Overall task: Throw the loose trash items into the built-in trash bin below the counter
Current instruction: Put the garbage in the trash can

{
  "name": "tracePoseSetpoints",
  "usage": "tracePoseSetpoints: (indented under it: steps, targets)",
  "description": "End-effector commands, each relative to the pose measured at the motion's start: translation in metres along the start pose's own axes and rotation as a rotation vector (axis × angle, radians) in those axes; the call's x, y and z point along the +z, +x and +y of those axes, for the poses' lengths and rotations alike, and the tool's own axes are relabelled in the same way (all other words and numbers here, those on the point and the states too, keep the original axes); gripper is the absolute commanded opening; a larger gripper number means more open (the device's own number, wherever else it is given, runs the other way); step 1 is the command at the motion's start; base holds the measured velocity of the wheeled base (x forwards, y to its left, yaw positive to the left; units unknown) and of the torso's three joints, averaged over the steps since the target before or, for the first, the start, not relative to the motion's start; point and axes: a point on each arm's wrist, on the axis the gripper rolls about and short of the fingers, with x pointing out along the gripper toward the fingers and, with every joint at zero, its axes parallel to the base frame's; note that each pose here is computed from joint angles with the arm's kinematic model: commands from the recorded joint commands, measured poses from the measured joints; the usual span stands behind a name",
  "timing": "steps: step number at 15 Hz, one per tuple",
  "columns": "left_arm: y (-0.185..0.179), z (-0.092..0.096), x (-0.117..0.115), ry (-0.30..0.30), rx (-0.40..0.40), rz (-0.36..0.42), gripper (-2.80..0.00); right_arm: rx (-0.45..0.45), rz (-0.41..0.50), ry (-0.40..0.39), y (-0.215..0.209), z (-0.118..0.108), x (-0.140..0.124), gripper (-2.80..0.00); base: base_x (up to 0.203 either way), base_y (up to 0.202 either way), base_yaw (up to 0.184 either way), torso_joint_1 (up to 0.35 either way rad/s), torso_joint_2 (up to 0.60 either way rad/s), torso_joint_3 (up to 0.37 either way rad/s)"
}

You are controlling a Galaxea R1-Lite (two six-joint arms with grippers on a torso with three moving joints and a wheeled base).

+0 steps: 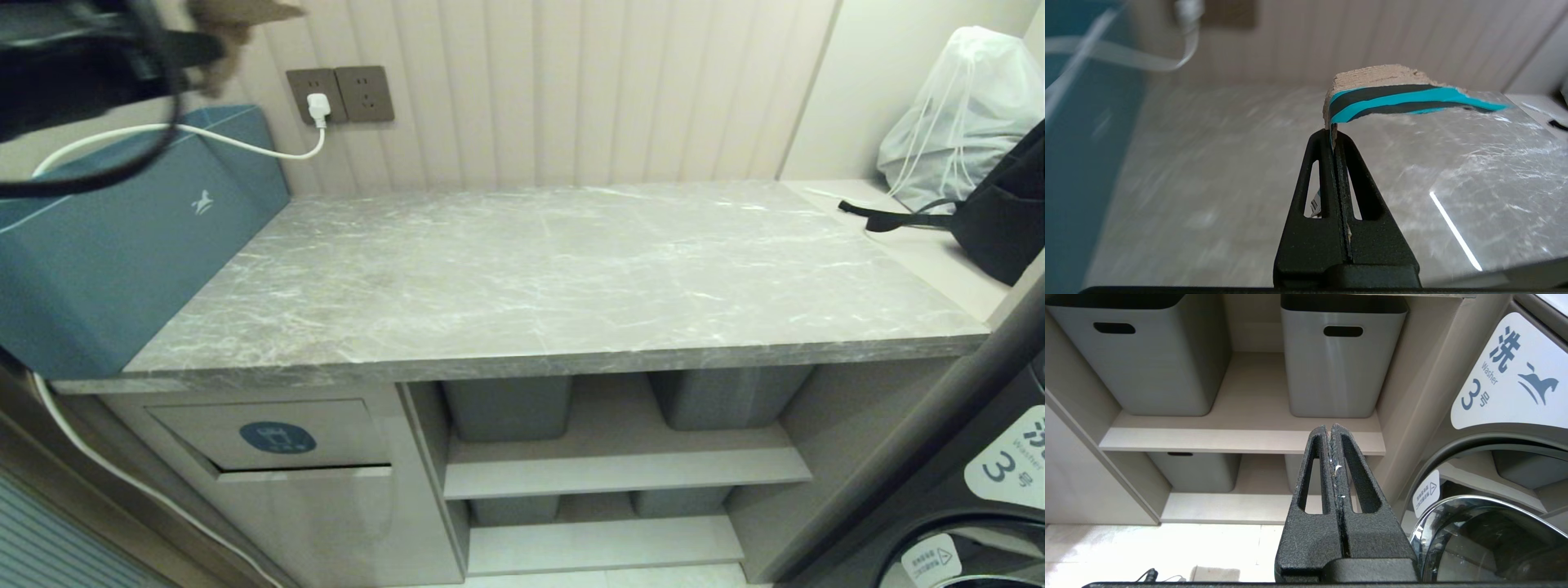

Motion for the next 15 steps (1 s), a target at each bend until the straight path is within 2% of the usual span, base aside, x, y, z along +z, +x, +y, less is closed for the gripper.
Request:
tracePoseSetpoints:
  steps: [1, 3, 4, 5, 6, 8, 10, 15]
  targets:
    - [-0.118, 0.018, 0.013, -0.098, 0.101, -0.114, -2.80, 0.000, -0.001, 0.000, 0.000, 0.000, 0.000, -2.80, 0.000, 0.000, 0.000, 0.000, 0.00, 0.000]
    - [-0.162, 0.025, -0.052, -0.409, 0.248, 0.013, -2.80, 0.000, -0.001, 0.000, 0.000, 0.000, 0.000, -2.80, 0.000, 0.000, 0.000, 0.000, 0.00, 0.000]
    - [-0.175, 0.026, -0.083, -0.532, 0.324, 0.064, -2.80, 0.000, -0.001, 0.000, 0.000, 0.000, 0.000, -2.80, 0.000, 0.000, 0.000, 0.000, 0.00, 0.000]
    - [-0.189, 0.026, -0.114, -0.625, 0.398, 0.101, -2.80, 0.000, -0.001, 0.000, 0.000, 0.000, 0.000, -2.80, 0.000, 0.000, 0.000, 0.000, 0.00, 0.000]
    - [-0.202, 0.024, -0.141, -0.693, 0.464, 0.121, -2.80, 0.000, -0.001, 0.000, 0.000, 0.000, 0.000, -2.80, 0.000, 0.000, 0.000, 0.000, 0.00, 0.000]
    - [-0.217, 0.023, -0.179, -0.803, 0.565, 0.145, -2.80, 0.000, -0.001, 0.000, 0.000, 0.000, 0.000, -2.80, 0.000, 0.000, 0.000, 0.000, 0.00, 0.000]
    - [-0.220, 0.024, -0.196, -0.922, 0.628, 0.148, -2.80, 0.000, -0.001, 0.000, 0.000, 0.000, 0.000, -2.80, 0.000, 0.000, 0.000, 0.000, 0.00, 0.000]
    - [-0.226, 0.023, -0.219, -0.954, 0.655, 0.187, -2.80, 0.002, -0.001, -0.001, 0.000, 0.000, 0.000, -2.80, 0.000, 0.000, 0.000, 0.000, 0.00, 0.000]
